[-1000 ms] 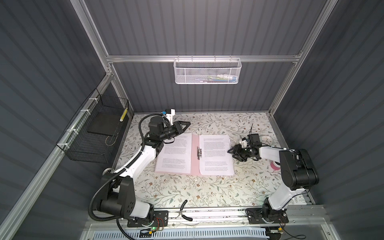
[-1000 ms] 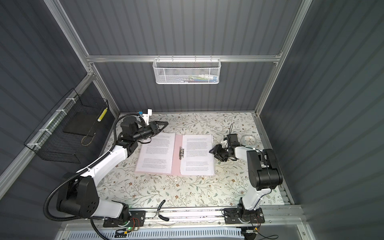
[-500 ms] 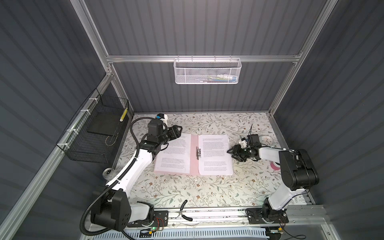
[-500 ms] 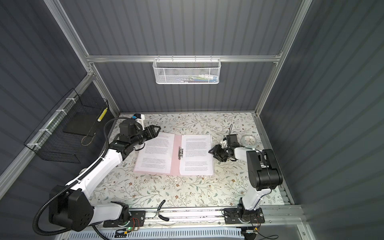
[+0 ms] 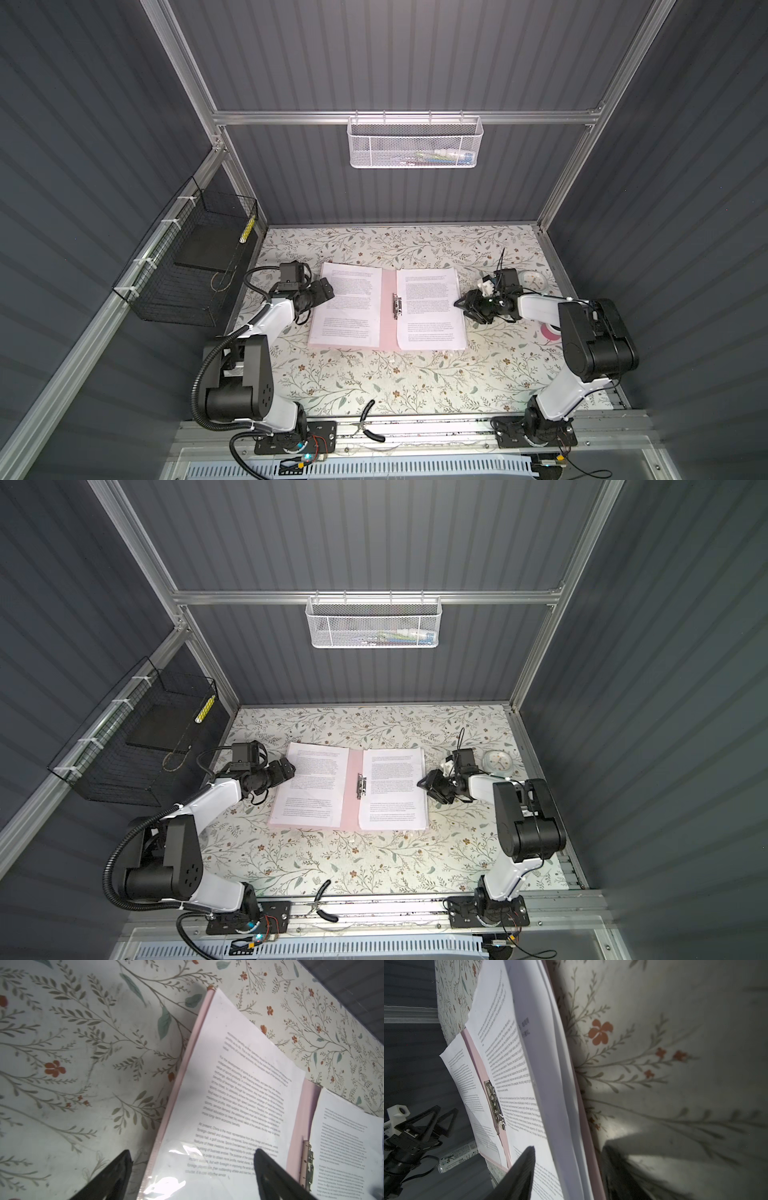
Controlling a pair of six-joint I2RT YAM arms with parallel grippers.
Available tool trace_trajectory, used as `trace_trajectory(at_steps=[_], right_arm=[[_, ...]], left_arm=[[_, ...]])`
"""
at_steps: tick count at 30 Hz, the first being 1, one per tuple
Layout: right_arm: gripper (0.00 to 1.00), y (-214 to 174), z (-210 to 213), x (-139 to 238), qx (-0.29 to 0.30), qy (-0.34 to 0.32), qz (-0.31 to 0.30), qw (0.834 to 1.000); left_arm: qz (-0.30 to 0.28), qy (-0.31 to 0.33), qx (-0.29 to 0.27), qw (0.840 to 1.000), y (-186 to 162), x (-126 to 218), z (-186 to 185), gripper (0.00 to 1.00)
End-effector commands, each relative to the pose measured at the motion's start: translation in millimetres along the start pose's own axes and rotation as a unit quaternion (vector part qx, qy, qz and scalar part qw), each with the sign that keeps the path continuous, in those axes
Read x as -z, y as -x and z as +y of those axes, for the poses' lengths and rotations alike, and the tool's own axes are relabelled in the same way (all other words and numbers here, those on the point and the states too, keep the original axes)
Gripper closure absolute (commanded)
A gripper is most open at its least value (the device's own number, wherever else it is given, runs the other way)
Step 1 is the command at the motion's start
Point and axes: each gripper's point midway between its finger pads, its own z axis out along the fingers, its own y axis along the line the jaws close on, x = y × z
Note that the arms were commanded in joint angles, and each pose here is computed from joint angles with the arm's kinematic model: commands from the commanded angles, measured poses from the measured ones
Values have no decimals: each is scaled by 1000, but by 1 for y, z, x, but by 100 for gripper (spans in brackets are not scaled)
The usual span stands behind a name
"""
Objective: Put the files into the folder
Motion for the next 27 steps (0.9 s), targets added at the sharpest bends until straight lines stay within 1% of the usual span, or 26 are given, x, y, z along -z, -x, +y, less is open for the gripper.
trace_trajectory(at_steps=[1, 6, 12, 16, 21, 25, 27], right_arm=[[45, -26, -39, -11, -41, -65, 42, 996], [45, -26, -37, -13, -41, -62, 46, 996], [45, -27, -37, -13, -40, -61, 46, 996], [45, -29, -36, -13, -40, -58, 48, 996], [46, -30, -34, -14, -41, -50, 51, 997], [46, -32, -32, -16, -42, -44, 55, 997], [46, -33, -31, -16, -40, -44, 54, 997]], left_arm=[[-2, -35, 0, 999, 1, -2, 3, 5], [4, -60, 20, 998, -4, -10, 9, 5], [17, -148, 51, 988, -13, -23, 1, 5], [10, -204, 56, 977, -12, -17, -13, 6], [-5, -273, 48, 961, -8, 5, -38, 8], [-18, -347, 52, 936, 1, 27, -62, 10], [-27, -367, 50, 928, 6, 38, -70, 10]])
